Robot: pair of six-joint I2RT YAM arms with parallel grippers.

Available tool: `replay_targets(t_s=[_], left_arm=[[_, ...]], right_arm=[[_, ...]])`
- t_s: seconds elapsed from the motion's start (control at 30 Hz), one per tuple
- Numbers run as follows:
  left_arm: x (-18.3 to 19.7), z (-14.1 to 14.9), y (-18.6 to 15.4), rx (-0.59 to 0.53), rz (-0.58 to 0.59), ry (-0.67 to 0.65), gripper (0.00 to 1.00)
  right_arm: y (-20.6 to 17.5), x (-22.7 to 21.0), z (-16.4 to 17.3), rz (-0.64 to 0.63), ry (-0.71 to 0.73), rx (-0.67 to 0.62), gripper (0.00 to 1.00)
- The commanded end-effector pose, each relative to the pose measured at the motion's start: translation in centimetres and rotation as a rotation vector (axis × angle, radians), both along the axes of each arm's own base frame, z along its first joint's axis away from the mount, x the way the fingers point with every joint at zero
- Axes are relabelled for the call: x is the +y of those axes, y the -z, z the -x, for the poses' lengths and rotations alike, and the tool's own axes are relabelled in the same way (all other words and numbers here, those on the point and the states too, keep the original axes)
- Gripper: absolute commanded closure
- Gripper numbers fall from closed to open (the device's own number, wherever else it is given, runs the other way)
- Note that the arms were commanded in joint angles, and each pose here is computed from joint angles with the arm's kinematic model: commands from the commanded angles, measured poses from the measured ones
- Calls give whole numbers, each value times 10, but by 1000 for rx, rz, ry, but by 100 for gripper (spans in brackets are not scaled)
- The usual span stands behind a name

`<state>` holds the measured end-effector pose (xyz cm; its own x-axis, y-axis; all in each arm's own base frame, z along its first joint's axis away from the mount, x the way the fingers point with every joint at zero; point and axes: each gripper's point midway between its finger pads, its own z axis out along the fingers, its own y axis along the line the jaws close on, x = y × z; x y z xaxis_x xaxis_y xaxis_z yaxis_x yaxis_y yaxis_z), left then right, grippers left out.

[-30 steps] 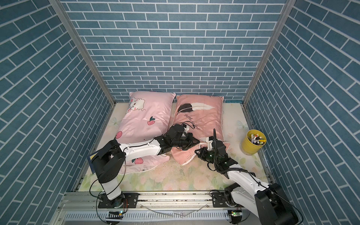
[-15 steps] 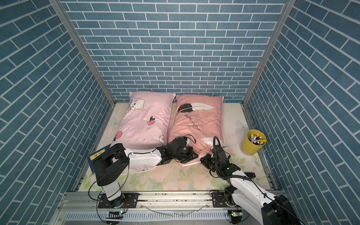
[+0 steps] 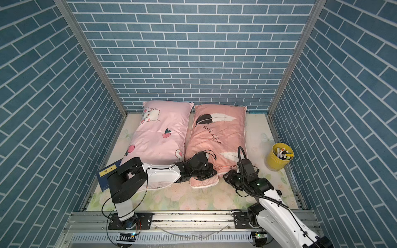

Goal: Zip up pillowcases
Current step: Zip the zipper on the pillowcase.

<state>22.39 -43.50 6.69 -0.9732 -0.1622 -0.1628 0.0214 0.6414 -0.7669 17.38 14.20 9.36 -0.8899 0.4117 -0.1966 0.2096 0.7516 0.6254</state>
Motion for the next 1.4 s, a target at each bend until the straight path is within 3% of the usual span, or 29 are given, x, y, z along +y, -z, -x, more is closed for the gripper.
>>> replay_targets(t_s=[0.0,0.2,0.37,0.7,1.0,1.37], left_arm=[[-3,-2,-2,-23,-7,15,100],[3,6,-5,-22,-15,25,100],[-2,16,-5,-11,-8,50,100],[-5,17,-8,-11,-6,53,100],[-1,5,-9,-18,3,12,100],[-2,16,-7,11,11,47,100]], right_arm=[[-6,-7,13,40,-32,33,56],[-9,15,-19,-62,-8,-31,53],[0,13,-33,-30,26,-39,54],[25,2,-28,-12,85,24,56],[36,6,-19,-53,85,67,49],[41,10,-37,-39,98,54,52]])
